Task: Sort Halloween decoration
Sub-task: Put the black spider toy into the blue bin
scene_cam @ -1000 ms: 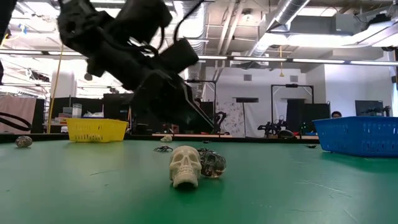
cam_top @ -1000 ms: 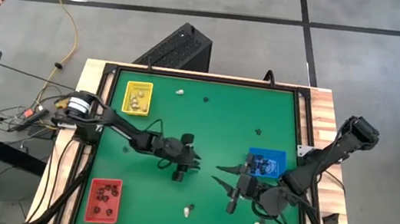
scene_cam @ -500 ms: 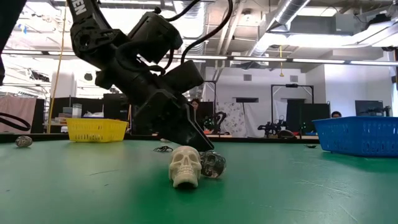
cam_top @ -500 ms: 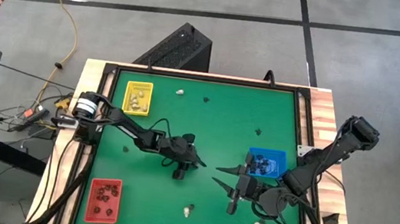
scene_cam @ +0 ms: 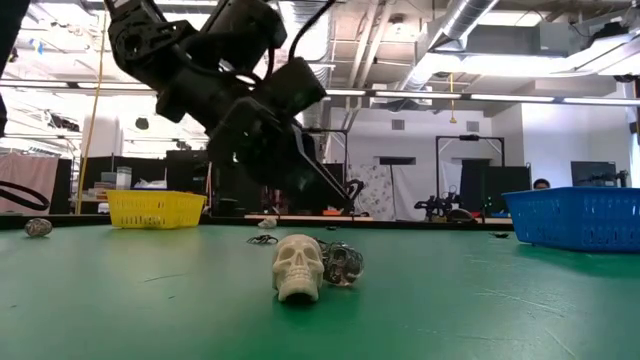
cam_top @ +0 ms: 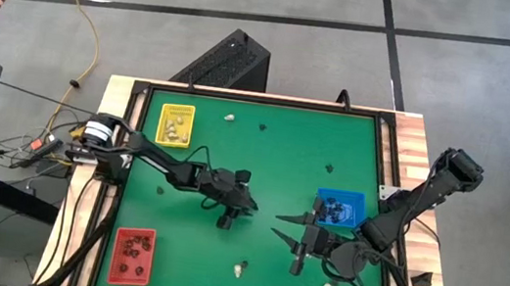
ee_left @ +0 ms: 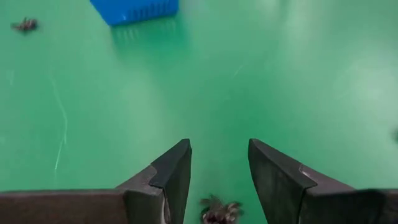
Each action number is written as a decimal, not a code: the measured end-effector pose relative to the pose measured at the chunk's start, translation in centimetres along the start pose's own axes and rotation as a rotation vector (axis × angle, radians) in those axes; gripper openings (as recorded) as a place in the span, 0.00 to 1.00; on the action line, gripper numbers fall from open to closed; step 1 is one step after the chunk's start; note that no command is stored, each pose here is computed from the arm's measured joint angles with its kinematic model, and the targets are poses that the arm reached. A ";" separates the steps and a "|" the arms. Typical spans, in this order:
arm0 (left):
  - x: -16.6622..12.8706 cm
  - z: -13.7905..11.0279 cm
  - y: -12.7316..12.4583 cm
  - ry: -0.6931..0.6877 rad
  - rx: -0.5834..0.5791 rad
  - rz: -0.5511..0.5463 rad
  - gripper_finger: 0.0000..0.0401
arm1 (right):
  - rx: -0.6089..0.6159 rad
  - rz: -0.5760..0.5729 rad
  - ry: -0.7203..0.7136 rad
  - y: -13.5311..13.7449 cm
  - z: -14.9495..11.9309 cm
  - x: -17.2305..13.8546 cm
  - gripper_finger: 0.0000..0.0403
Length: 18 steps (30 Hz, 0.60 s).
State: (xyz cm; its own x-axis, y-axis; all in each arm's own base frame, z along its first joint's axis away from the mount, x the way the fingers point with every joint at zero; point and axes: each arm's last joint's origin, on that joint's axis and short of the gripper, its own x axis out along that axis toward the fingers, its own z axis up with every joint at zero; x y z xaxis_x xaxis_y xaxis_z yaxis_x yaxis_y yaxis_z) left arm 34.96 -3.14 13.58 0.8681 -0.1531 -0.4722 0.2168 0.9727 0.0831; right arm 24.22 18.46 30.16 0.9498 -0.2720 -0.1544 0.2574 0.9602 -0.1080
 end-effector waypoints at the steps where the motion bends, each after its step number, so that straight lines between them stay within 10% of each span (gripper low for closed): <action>1: -0.1 0.1 0.0 -0.001 -0.001 -0.002 0.38 | 0.000 0.002 0.000 0.0 0.0 0.0 0.42; 18: 0.8 -2.4 -0.7 0.171 -0.028 0.021 0.38 | 0.025 0.008 0.000 0.2 0.0 -0.2 0.42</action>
State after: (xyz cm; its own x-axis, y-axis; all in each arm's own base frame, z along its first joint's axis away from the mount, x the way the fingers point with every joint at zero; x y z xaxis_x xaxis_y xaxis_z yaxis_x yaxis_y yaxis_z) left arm 34.44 -3.56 11.02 0.7830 -0.1034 -0.6134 0.1850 0.9802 0.0709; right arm 24.06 18.66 30.15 0.9520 -0.2642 -0.1549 0.2540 0.9637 -0.0824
